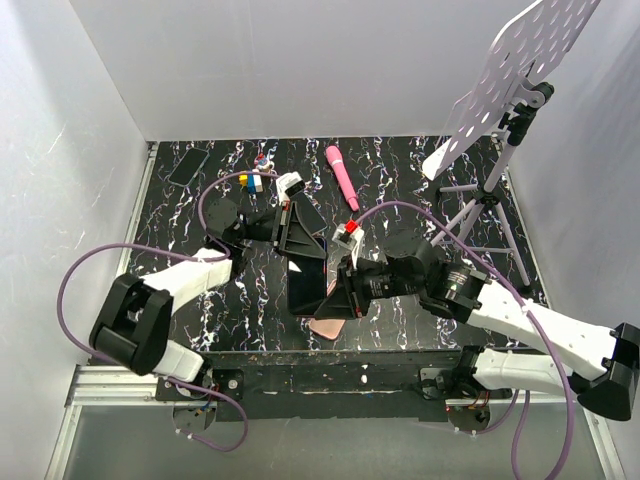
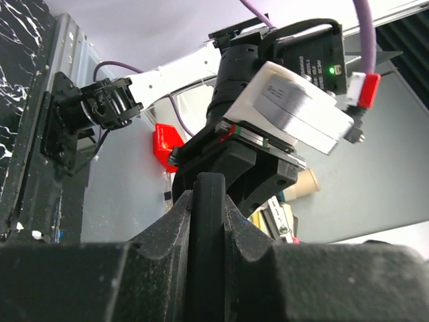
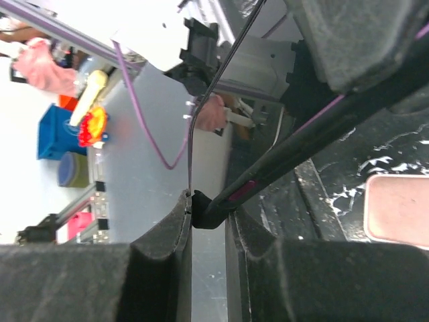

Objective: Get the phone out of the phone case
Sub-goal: Remove the phone case from the phone.

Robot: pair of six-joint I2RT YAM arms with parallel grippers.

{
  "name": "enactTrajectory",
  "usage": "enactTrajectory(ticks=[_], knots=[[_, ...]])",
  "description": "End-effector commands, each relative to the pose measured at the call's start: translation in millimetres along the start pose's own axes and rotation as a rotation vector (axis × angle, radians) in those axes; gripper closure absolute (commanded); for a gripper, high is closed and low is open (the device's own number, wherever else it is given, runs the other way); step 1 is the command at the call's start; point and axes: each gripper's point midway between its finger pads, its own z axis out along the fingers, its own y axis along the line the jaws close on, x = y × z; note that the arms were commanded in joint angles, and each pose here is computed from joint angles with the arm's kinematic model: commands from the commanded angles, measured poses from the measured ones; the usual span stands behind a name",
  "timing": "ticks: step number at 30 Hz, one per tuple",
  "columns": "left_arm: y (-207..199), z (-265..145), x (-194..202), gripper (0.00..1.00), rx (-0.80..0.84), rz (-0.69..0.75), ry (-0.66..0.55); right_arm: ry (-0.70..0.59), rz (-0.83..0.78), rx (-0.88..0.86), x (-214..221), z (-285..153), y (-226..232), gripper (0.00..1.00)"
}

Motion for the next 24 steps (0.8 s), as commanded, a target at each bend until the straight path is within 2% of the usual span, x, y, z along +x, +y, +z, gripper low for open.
enactTrajectory(ticks=[1, 9, 18, 21, 24], knots=[[20.3, 1.4, -12.9, 1.00, 0.033, -0.288, -0.098, -0.224, -0.443, -0.026, -72.6, -5.3, 50.3, 0.99], [16.4, 0.8, -13.4, 1.00, 0.075, -0.313, -0.082, -0.199, -0.623, 0.011, -101.5, 4.6, 62.6, 0.99], [10.4, 2.2, -22.3, 1.00, 0.114, -0.297, -0.088, -0.186, -0.670, -0.263, -108.7, 19.8, 113.3, 0.99], [7.9, 2.3, -23.6, 1.00, 0.121, -0.299, -0.092, -0.221, -0.671, -0.193, -117.4, 22.7, 102.3, 0.99], [6.3, 2.1, -24.7, 1.00, 0.138, -0.305, -0.101, -0.272, -0.664, -0.043, -129.6, 22.3, 77.4, 0.99]])
